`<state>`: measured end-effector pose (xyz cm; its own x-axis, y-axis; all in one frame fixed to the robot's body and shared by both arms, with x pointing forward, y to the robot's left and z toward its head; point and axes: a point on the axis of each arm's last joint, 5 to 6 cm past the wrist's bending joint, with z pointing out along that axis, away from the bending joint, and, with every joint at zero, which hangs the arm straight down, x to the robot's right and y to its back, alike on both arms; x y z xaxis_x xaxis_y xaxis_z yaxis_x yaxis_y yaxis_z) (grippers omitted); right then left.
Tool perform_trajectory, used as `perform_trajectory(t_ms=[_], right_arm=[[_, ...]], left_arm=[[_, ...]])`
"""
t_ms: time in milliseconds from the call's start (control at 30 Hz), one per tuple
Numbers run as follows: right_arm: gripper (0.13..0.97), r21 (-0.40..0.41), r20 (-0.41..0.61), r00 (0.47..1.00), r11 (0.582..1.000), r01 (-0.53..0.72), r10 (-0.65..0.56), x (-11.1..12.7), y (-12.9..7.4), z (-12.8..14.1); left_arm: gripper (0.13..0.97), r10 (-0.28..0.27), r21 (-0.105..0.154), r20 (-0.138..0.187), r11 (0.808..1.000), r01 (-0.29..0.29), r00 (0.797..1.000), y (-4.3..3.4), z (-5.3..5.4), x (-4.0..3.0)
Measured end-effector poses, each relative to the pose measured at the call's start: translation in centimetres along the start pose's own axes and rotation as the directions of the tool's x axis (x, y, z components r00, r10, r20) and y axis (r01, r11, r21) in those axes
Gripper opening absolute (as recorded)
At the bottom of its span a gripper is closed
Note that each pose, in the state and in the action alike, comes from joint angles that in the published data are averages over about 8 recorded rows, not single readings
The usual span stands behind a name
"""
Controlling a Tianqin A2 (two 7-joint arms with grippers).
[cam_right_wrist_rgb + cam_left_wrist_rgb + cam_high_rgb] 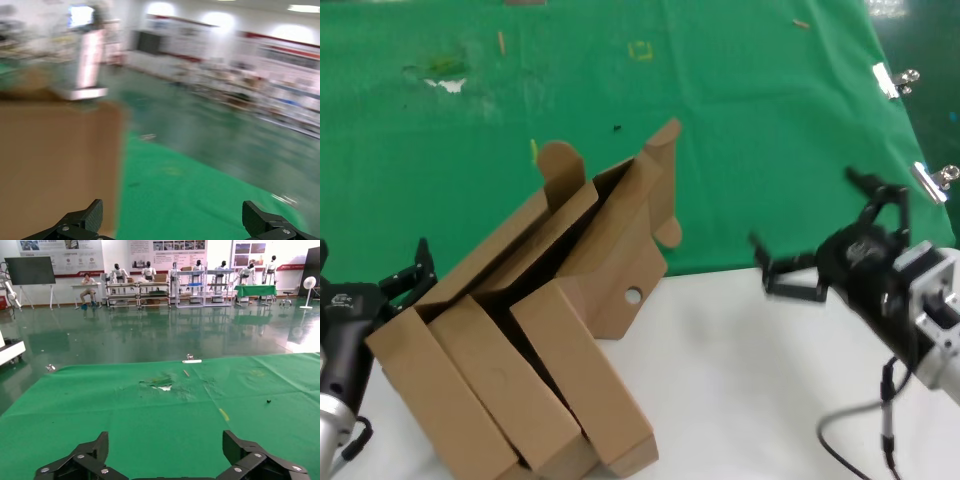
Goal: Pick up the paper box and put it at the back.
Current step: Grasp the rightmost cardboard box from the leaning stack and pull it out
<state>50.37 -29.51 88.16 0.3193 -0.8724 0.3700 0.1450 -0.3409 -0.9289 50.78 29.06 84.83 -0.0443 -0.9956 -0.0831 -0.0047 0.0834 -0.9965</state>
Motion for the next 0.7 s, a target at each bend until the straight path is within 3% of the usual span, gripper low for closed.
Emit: perform_trajectory(t_ms=[100, 233, 467, 700], right_arm=[[0.966, 0.012, 0.136, 0.986, 0.995, 0.1, -0.101, 1.0, 0.5, -0.6], [0.966, 0.055, 0.329, 0.919, 0.976, 0.213, -0.219, 2.6, 1.3, -1.5], [0.966, 0.195, 0.607, 0.71, 0.933, 0.304, -0.358, 4.7, 3.1, -2.4], [0.96, 0.315, 0.749, 0.5, 0.898, 0.307, -0.434, 4.2, 4.8, -1.7]], left_arm=[[0.817, 0.0, 0.0, 0.0, 1.0, 0.0, 1.0, 0.0, 0.0, 0.0], [0.758, 0.0, 0.0, 0.0, 1.0, 0.0, 1.0, 0.0, 0.0, 0.0], [0.622, 0.0, 0.0, 0.0, 1.0, 0.0, 1.0, 0.0, 0.0, 0.0], [0.434, 0.0, 0.0, 0.0, 1.0, 0.0, 1.0, 0.0, 0.0, 0.0]])
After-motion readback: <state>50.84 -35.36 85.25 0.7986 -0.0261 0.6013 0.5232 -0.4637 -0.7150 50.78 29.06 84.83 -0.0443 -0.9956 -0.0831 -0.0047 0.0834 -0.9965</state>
